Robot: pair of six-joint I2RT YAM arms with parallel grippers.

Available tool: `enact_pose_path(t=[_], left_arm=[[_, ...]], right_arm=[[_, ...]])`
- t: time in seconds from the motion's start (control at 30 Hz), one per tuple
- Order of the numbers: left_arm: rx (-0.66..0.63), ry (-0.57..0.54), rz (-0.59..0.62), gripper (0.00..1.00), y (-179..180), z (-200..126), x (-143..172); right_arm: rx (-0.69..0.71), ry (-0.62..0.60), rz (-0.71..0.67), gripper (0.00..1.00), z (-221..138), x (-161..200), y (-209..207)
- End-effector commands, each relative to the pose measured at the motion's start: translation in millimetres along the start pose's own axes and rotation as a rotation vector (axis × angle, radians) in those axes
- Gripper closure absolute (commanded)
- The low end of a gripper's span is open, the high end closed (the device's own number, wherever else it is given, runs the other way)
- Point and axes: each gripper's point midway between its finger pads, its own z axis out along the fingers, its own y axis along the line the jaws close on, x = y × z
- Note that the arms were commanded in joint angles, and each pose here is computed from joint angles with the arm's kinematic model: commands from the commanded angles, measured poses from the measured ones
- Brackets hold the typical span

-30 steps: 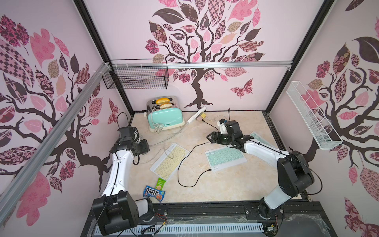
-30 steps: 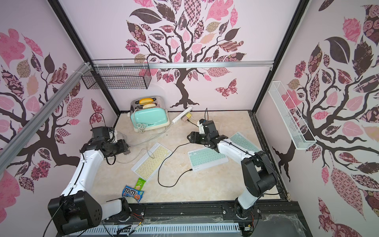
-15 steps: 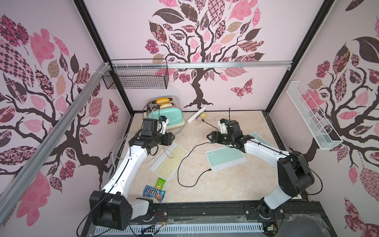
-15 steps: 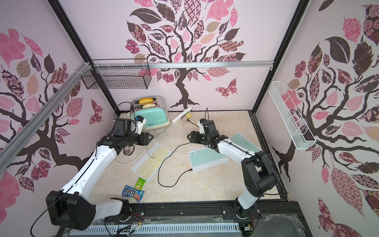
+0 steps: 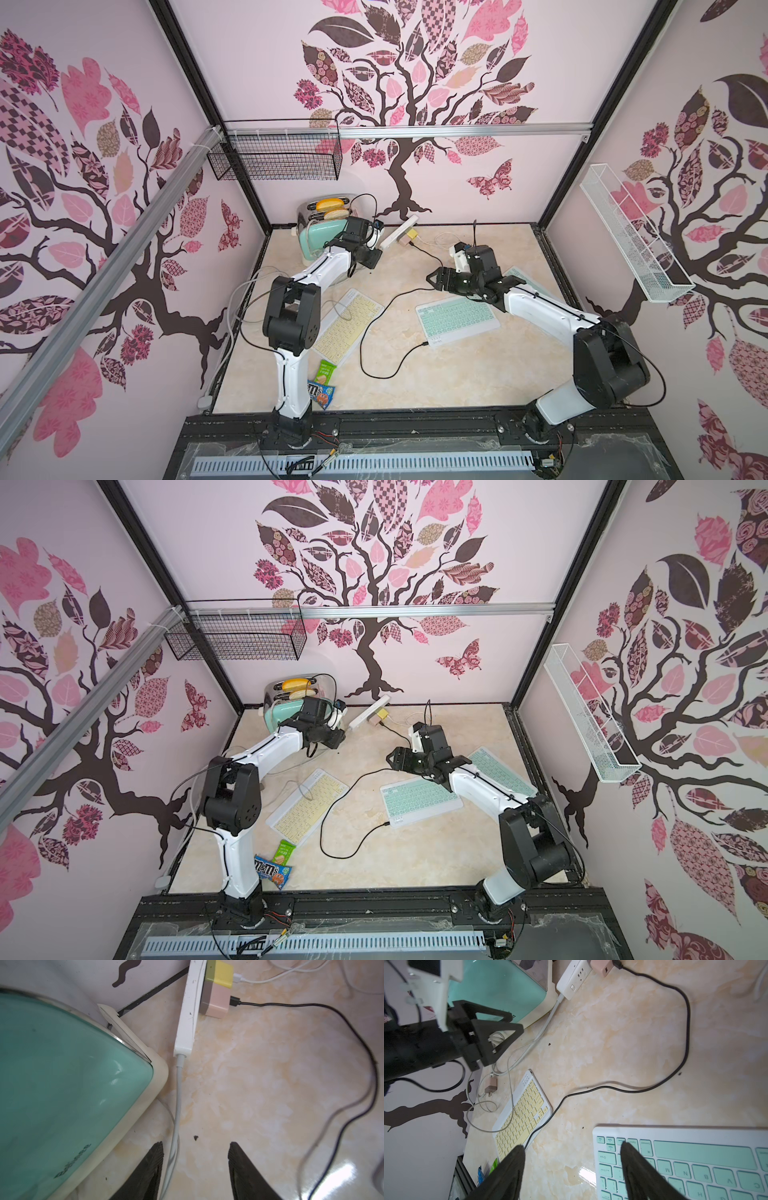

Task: Unplug the wireless keyboard
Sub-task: Place the power cord at the center of the board, then pick up the socket from the center of the board.

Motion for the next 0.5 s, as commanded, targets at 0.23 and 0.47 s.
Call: enact_pose_path(t=[0.23,0.47], left_arm=[[-0.081,0.139,0.068,0.49,18,46,31],[-0.092,0.201,0.081,0.49,19,59,52]], right_arm=[[-0.011,0.021,-0.023,0.24,-2,4,1],[-0.043,0.034,-0.016,0.24,3,5,6]])
